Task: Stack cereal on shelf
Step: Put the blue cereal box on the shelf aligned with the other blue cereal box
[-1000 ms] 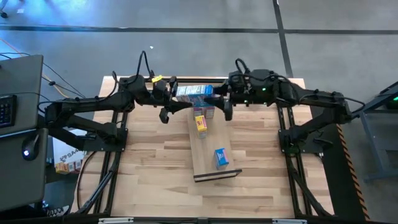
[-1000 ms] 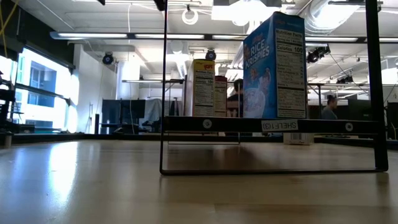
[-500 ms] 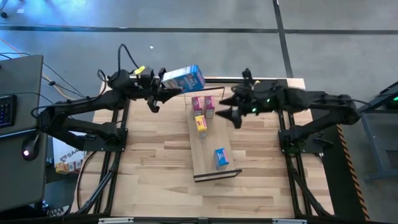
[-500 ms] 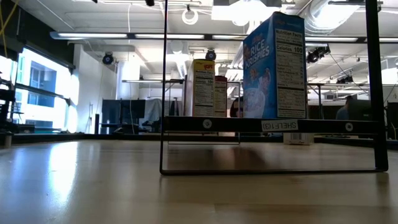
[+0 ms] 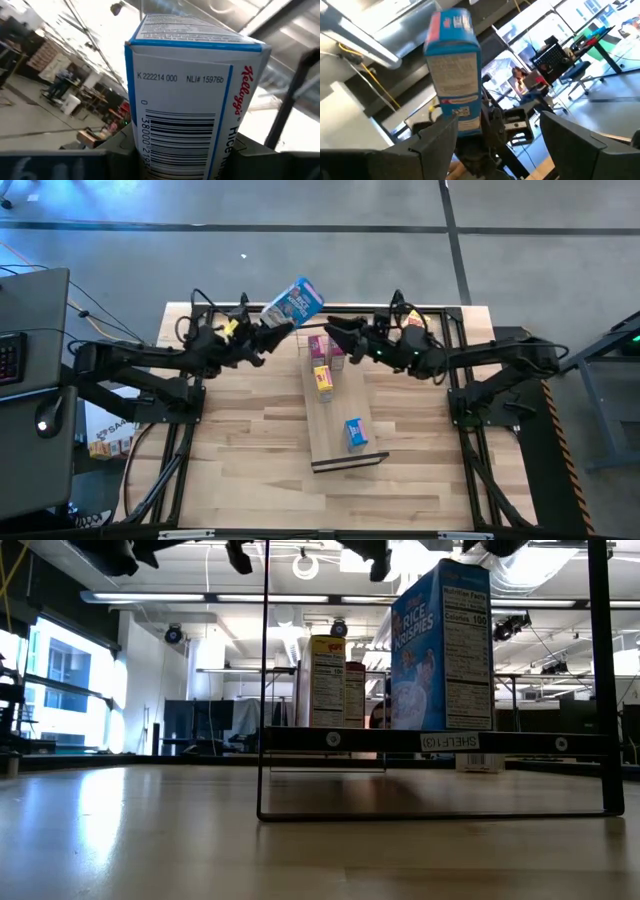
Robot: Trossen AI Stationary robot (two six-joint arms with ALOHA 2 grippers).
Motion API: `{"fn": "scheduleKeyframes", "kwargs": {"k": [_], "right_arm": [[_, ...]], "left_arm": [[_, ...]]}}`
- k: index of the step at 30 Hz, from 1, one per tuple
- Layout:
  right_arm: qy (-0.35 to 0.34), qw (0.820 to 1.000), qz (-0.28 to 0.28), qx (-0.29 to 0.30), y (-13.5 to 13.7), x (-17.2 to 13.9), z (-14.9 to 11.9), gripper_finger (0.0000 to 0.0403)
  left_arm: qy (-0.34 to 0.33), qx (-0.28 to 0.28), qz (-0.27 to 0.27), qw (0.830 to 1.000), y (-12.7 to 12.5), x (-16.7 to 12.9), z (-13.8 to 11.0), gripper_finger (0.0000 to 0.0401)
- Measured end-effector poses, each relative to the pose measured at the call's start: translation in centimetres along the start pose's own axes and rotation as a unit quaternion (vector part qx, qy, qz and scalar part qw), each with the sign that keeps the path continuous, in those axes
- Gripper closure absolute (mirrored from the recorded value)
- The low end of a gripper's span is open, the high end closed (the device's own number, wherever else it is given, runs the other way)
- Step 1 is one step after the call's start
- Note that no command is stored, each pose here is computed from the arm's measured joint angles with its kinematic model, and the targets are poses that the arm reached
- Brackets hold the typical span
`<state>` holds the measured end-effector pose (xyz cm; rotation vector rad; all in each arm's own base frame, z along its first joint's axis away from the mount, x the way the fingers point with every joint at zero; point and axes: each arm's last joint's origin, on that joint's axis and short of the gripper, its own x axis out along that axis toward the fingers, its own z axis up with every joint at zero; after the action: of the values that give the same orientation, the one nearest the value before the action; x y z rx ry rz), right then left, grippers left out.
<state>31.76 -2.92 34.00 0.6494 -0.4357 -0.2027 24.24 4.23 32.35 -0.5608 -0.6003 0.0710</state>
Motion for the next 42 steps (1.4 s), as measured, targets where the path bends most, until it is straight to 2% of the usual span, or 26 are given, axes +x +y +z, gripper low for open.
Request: {"fn": "scheduleKeyframes", "kwargs": {"k": [5,9,17,30,34,42], "right_arm": [[-0.017,0.999,0.025,-0.028,1.0,1.8,1.0,0.0123],[-0.013,0.998,0.006,-0.055,1.1,2.6,1.2,0.0123],[-0.018,0.999,0.007,-0.026,1.0,3.0,1.7,0.0123],[-0.027,0.999,0.014,-0.024,1.1,3.0,1.9,0.0126],[-0.027,0.999,0.013,-0.025,1.1,3.0,1.9,0.0151],[-0.026,0.999,0.014,-0.033,1.1,3.0,1.8,0.0246]], "left_arm": [[-0.044,-0.021,0.029,0.998,0.1,0.5,-0.8,0.0270],[-0.040,-0.043,0.027,0.998,0.1,0.9,-1.3,0.0270],[-0.018,-0.051,0.019,0.998,-0.4,2.0,-2.8,0.0270],[0.006,-0.050,0.010,0.999,-0.3,2.4,-3.5,0.0268],[0.014,-0.046,0.014,0.999,-0.2,2.4,-3.7,0.0264],[0.022,-0.029,0.019,0.999,-0.1,2.3,-3.8,0.0240]]}}
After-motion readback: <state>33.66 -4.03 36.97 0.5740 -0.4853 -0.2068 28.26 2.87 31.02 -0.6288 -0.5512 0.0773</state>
